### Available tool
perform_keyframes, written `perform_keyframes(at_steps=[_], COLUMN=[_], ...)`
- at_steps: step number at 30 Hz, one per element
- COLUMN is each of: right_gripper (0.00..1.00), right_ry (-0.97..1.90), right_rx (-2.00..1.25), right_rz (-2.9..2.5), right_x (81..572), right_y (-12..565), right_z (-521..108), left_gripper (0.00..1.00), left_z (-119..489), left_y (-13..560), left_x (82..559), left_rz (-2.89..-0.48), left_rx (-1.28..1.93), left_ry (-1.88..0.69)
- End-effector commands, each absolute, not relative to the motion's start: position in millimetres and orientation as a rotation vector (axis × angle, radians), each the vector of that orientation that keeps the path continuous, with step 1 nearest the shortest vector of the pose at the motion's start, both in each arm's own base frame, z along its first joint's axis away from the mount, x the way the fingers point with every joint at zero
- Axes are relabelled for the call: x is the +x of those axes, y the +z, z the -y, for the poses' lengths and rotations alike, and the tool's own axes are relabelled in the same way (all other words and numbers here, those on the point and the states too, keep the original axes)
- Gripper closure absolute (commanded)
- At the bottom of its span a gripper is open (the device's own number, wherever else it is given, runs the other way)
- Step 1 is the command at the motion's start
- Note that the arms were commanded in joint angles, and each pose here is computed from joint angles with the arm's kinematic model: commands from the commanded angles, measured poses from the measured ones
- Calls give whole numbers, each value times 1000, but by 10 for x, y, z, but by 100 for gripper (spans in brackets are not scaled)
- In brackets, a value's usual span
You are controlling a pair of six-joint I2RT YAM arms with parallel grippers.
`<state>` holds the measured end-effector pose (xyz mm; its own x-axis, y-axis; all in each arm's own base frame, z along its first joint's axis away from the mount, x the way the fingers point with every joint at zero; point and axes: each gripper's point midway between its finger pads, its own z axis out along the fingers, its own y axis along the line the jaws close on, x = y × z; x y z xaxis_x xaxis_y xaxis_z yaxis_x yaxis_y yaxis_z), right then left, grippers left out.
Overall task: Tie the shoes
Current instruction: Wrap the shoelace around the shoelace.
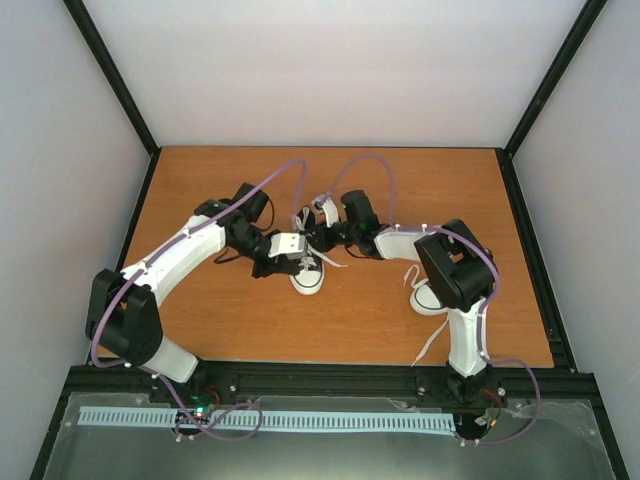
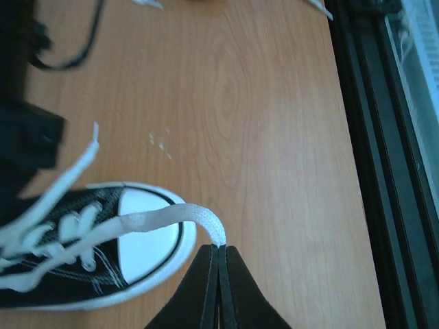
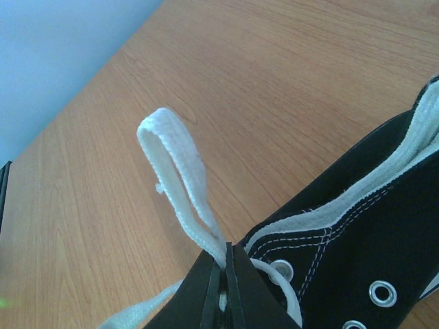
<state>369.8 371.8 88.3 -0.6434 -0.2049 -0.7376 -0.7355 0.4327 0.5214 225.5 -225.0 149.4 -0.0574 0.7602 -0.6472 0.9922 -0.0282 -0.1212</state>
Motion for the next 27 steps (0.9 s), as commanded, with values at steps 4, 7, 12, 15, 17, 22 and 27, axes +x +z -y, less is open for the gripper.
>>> perform_keyframes(at_steps=[4, 7, 12, 15, 17, 22, 27], right_gripper=[71, 59, 51, 48, 48, 52, 51], right_ry=[1148, 1107, 1043, 984, 941, 938, 1058], right_rx=[-837, -864, -929, -932, -908, -790, -858], right_rz=[-2065, -2067, -2128, -2178, -2220, -2293, -2299], right_x=[3581, 3541, 3478, 3472, 3517, 3699, 3720], right_y=[1113, 1248, 1314, 1292, 1250, 1121, 990], right_z=[-3724, -3668, -3583, -3492, -3398, -3212, -3362], left_gripper=[99, 99, 99, 99, 99, 99, 99], left_z=[2627, 2619, 2621, 2616, 2600, 2571, 2610], left_y=[1752, 1659, 1659, 1690, 1688, 1664, 1724], left_x=[2411, 2463, 2502, 2481, 2495, 2544, 2589], left_rz=[-1789, -1835, -1859, -1850, -1859, -1894, -1906], left_rx=[1747, 1740, 1701, 1688, 1677, 1639, 1583], left_ry=[-928, -910, -907, -928, -929, -943, -973])
